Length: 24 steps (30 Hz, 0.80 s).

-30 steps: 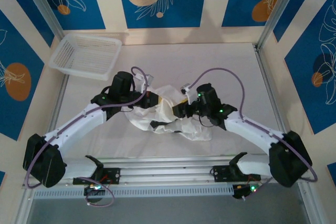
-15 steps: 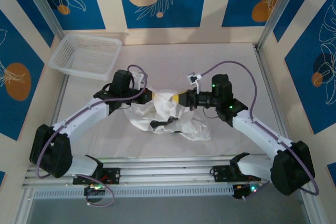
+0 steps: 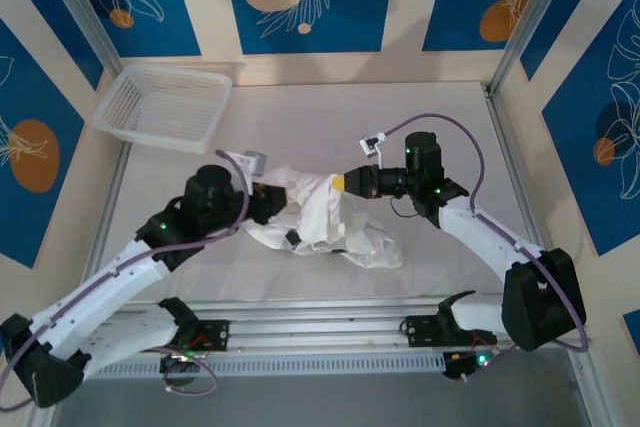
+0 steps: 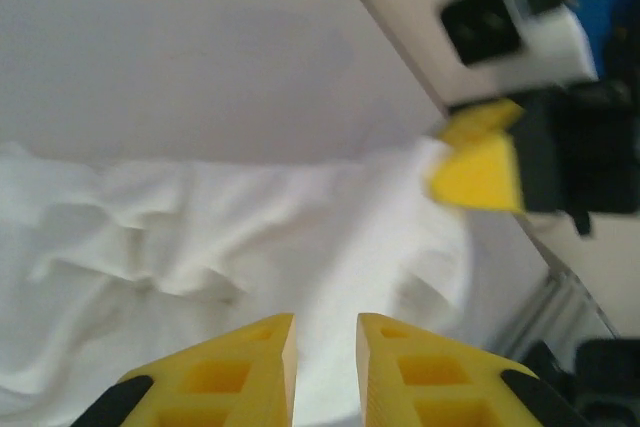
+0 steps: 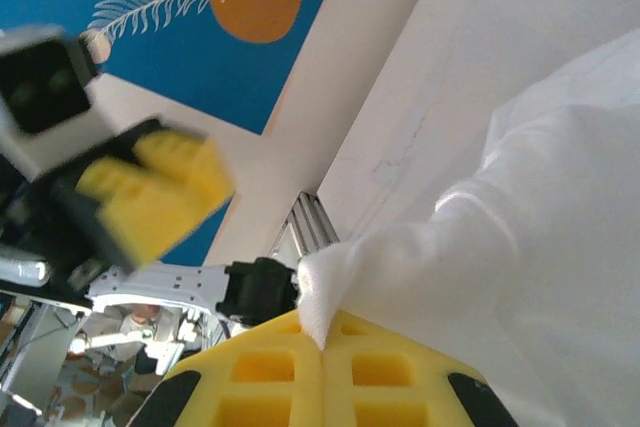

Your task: Fold the inside-out t-shirt

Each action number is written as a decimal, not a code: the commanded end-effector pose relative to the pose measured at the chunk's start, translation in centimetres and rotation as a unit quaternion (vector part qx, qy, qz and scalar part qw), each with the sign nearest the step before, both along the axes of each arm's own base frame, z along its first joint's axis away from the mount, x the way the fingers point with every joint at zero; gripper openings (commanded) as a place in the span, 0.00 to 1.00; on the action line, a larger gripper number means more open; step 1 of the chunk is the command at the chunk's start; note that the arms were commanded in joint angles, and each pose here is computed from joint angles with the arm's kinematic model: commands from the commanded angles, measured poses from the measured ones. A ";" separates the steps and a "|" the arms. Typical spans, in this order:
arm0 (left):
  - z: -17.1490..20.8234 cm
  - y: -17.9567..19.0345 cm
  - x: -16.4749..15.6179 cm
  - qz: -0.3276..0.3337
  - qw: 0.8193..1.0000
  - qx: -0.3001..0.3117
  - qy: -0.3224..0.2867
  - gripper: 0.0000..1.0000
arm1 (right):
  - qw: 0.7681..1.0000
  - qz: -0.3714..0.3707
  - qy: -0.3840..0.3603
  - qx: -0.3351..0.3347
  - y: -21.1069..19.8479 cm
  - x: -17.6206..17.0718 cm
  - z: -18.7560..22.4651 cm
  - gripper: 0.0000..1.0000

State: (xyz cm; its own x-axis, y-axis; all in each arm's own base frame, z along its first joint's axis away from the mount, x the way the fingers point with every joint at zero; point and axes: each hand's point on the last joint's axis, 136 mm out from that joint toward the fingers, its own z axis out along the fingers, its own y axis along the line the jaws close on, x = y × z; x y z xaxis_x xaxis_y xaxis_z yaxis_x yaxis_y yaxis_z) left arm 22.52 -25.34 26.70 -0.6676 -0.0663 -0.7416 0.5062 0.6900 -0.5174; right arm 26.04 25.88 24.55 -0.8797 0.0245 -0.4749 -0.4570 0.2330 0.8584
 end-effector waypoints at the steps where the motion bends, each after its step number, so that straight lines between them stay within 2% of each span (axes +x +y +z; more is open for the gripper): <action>1: -2.6 -1.8 0.5 0.040 0.995 0.082 0.035 0.35 | 1.000 -0.018 0.018 -0.004 -0.2 0.9 0.3 0.00; 3: -4.3 -2.9 1.2 0.039 0.991 0.121 0.042 0.57 | 1.000 -0.018 0.017 -0.001 -0.2 0.9 0.6 0.00; 5: -5.2 -4.5 1.9 0.027 0.992 0.114 0.037 0.77 | 1.000 -0.015 0.016 -0.001 -0.1 0.6 0.8 0.00; 7: -5.3 -6.4 2.3 -0.003 0.995 0.101 0.025 0.82 | 1.000 -0.014 0.016 -0.004 -0.2 0.4 0.8 0.00; 10: -7.0 -7.1 3.5 0.001 0.991 0.129 0.028 0.83 | 1.000 -0.014 0.015 -0.005 -0.3 0.3 0.9 0.00; 15: -9.8 -4.2 5.8 0.067 0.983 0.163 0.040 0.66 | 1.000 -0.014 0.017 -0.003 -0.5 -0.1 1.1 0.00; 19: -10.2 -2.4 6.4 0.078 0.981 0.173 0.046 0.45 | 0.998 -0.037 0.038 -0.015 -1.5 0.4 0.3 0.00; 20: -9.9 -2.3 6.2 0.071 0.983 0.164 0.046 0.38 | 0.997 -0.053 0.052 -0.025 -2.1 1.0 -0.4 0.00; 21: -9.5 -2.5 6.0 0.059 0.986 0.152 0.044 0.25 | 0.995 -0.065 0.068 -0.034 -2.7 1.3 -1.0 0.00; 22: -8.9 -2.8 5.7 0.038 0.990 0.128 0.045 0.03 | 0.992 -0.077 0.087 -0.046 -3.4 1.8 -1.9 0.00; 24: -7.2 -4.5 4.5 -0.036 0.997 0.042 0.058 0.00 | 0.986 -0.088 0.123 -0.069 -4.5 2.4 -3.8 0.00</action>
State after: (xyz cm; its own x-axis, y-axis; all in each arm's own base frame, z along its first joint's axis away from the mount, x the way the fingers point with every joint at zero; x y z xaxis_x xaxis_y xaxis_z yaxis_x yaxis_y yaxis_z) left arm 28.34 -28.02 16.43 -0.7580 0.0600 -0.6494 0.3780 0.8519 -0.3625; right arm 27.85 22.89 22.89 -0.9286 0.1173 -0.3522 -0.2955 0.3406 0.8926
